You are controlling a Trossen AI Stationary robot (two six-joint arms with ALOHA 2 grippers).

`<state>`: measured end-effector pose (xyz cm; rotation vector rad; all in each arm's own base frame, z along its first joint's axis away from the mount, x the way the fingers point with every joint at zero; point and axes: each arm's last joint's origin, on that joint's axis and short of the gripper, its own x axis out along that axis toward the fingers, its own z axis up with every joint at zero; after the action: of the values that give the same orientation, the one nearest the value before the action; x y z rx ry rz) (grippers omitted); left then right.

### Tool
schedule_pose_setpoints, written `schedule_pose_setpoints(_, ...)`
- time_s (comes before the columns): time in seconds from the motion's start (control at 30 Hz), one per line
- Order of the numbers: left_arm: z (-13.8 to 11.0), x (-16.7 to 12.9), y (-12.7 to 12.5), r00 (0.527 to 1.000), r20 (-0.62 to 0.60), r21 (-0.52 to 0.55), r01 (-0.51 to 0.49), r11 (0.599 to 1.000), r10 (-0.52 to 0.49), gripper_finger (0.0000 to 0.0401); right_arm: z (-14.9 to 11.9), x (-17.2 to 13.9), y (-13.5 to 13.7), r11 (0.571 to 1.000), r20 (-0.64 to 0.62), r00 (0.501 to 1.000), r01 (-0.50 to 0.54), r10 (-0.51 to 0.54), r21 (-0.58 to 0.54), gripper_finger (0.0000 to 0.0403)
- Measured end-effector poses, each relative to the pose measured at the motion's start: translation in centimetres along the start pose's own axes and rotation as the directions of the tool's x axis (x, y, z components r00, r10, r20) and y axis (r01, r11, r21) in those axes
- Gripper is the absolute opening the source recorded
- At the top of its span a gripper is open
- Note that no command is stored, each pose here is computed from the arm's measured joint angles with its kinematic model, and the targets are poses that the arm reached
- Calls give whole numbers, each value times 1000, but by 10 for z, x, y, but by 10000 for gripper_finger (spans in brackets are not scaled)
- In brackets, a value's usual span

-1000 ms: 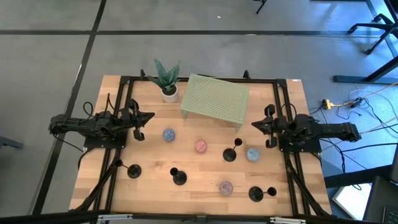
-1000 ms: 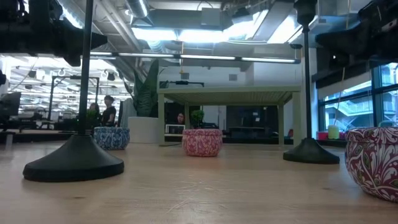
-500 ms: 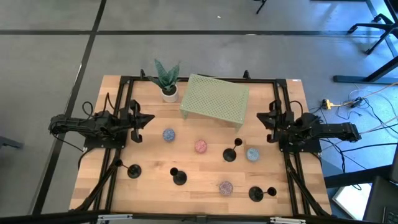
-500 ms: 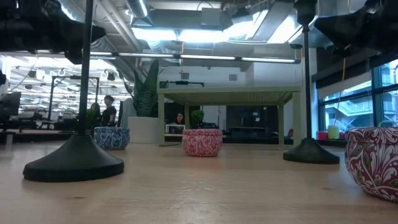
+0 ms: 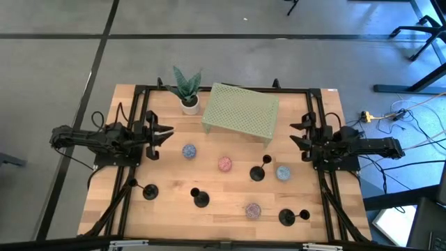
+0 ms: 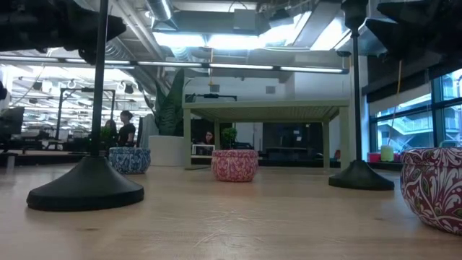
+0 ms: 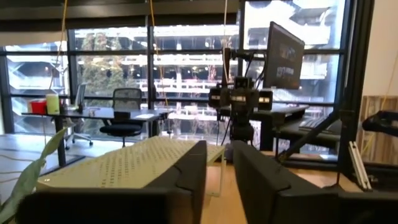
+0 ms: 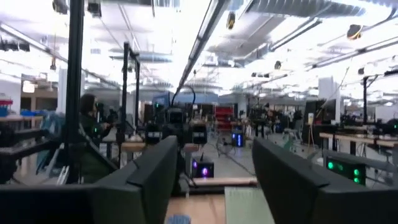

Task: Pick & Place candle stick holders
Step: Put the black candle holder on the shelf

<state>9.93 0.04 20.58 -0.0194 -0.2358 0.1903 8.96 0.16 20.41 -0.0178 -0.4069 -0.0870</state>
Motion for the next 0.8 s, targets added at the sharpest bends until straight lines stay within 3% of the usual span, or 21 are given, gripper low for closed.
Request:
schedule_pose_setpoints(0.2, 13, 11, -2, 999, -42, 44, -15, 999, 17, 136, 8, 0, 1, 998, 83, 995, -63, 63, 9, 232)
schedule_pose_setpoints(0.4, 24, 24, -6, 999, -48, 67, 9, 998, -6, 145, 9, 1, 4, 991, 101, 986, -136, 135, 2, 227)
schedule_pose_setpoints(0.6, 27, 30, -9, 998, -23, 60, 59, 996, -58, 146, 12, 11, 5, 987, 24, 988, -153, 152, 44, 228)
schedule_pose_setpoints(0.8, 26, 31, -9, 999, -30, 62, 46, 997, -44, 146, 1, 29, 10, 966, -183, 956, -199, 228, 164, 228)
